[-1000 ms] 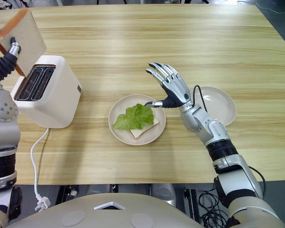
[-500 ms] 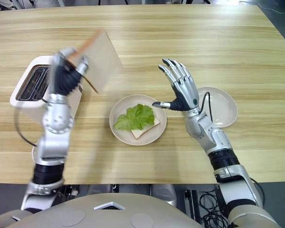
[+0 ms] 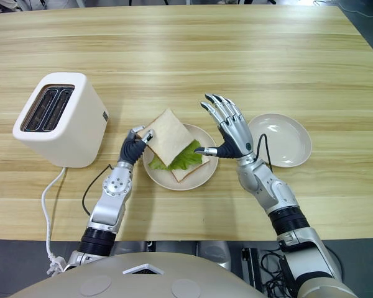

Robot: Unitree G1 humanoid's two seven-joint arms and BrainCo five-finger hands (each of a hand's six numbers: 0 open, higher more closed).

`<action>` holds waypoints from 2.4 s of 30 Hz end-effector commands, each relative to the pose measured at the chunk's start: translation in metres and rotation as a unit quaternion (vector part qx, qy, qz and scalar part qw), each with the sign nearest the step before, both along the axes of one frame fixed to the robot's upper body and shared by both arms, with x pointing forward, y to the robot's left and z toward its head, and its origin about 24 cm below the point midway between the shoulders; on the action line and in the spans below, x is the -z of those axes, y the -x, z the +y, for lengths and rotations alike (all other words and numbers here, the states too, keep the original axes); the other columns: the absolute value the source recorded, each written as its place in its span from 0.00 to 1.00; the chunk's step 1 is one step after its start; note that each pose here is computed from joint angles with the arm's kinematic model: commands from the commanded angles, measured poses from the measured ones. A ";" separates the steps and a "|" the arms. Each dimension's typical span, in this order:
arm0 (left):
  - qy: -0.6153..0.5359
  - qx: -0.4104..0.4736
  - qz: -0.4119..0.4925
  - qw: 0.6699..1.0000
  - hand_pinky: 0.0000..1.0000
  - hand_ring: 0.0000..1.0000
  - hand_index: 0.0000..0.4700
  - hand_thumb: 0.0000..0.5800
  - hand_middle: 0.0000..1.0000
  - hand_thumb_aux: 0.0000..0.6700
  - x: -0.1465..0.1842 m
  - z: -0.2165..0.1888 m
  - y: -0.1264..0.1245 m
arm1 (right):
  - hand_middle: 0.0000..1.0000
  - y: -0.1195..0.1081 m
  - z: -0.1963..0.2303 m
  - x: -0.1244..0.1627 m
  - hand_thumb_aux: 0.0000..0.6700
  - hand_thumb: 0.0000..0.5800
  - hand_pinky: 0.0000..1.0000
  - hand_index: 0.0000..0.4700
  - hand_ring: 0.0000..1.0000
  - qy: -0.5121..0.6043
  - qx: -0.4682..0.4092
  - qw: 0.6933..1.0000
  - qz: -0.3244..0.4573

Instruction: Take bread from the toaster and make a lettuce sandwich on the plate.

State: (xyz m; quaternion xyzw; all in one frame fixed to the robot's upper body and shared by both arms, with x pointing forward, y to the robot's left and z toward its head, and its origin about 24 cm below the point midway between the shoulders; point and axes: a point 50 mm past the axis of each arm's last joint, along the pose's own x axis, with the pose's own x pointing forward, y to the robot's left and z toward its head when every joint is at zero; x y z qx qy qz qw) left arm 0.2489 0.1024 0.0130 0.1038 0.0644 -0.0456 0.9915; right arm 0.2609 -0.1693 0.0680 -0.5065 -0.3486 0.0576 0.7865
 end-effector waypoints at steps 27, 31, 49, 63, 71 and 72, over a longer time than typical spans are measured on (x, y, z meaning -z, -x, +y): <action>0.038 0.142 0.010 0.989 1.00 1.00 0.98 1.00 1.00 1.00 -0.012 -0.024 -0.004 | 0.08 0.003 0.011 0.019 0.00 0.00 0.08 0.00 0.08 0.041 -0.031 0.998 0.040; -0.009 0.160 -0.017 0.987 1.00 1.00 0.98 1.00 1.00 1.00 -0.021 -0.027 -0.001 | 0.08 0.002 0.011 0.019 0.00 0.00 0.08 0.00 0.08 0.041 -0.032 0.998 0.042; -0.045 0.164 -0.009 0.985 1.00 1.00 0.98 1.00 1.00 1.00 -0.013 -0.037 0.006 | 0.08 0.000 0.009 0.019 0.00 0.00 0.08 0.00 0.08 0.043 -0.029 0.998 0.042; -0.063 0.148 -0.004 0.987 1.00 1.00 0.98 1.00 1.00 1.00 -0.001 -0.035 -0.001 | 0.08 0.004 0.000 0.018 0.00 0.00 0.08 0.00 0.08 0.037 -0.025 0.999 0.031; -0.063 0.144 0.005 0.988 1.00 1.00 0.98 1.00 1.00 1.00 0.003 -0.035 0.000 | 0.08 0.014 0.000 0.022 0.00 0.00 0.08 0.00 0.08 0.054 -0.067 0.995 0.047; -0.062 0.145 0.007 0.987 1.00 1.00 0.98 1.00 1.00 1.00 0.004 -0.036 0.000 | 0.08 0.017 -0.002 0.022 0.00 0.00 0.08 0.00 0.08 0.061 -0.076 0.994 0.044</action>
